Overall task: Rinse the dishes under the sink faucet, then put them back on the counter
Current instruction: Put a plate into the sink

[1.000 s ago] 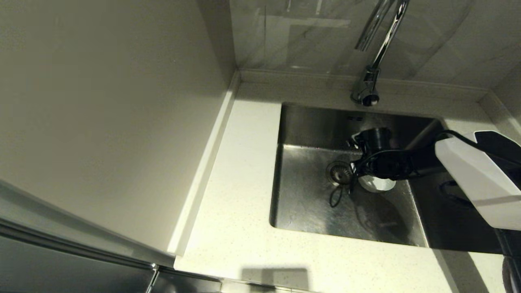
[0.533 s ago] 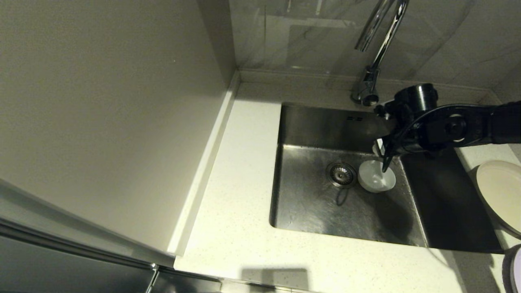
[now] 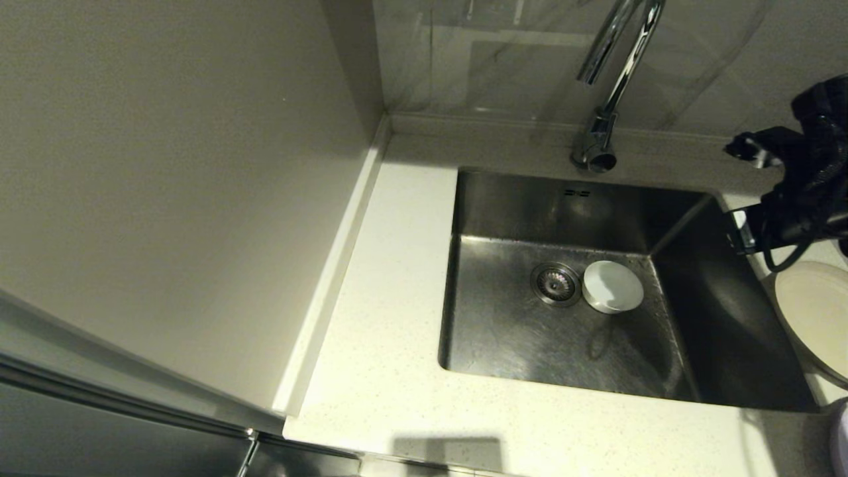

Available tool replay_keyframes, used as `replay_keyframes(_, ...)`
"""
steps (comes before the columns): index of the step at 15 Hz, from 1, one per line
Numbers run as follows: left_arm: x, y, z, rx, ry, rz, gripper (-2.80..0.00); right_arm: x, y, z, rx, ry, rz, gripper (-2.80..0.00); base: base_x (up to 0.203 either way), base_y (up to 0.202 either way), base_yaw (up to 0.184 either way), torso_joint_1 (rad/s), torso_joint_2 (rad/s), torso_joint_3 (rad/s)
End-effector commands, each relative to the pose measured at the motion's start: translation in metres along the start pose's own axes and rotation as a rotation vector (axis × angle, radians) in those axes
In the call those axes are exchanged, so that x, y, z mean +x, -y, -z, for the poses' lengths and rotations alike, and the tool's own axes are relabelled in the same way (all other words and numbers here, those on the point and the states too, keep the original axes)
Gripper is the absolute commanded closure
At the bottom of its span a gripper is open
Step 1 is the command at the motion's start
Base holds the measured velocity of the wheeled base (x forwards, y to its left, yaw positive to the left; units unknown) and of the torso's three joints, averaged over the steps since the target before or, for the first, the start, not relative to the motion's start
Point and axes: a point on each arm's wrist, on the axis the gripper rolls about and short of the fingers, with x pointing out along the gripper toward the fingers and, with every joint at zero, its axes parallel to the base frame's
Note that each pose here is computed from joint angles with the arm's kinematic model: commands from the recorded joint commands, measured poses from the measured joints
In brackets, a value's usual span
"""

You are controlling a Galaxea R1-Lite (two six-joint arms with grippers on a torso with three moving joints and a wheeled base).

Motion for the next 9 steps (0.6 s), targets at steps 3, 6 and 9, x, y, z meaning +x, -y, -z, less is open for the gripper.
replay_keyframes(3,0.0,0.0,0.0,-0.001,0.003,0.001,0.0,-0.023,0.037,0.034,0.171,-0.043,0.063,0.0,0.0,0.0,0.0,0.0,0.0,0.0)
replay_keyframes(6,0.0,0.0,0.0,-0.002,0.003,0.0,0.0,-0.012,0.048,0.048,0.239,-0.092,0.095,-2.8,0.0,0.0,0.0,0.0,0.0,0.0)
replay_keyframes(9,0.0,0.0,0.0,0.0,0.003,0.0,0.0,-0.008,0.047,0.051,0.25,-0.106,0.069,-2.8,0.0,0.0,0.0,0.0,0.0,0.0)
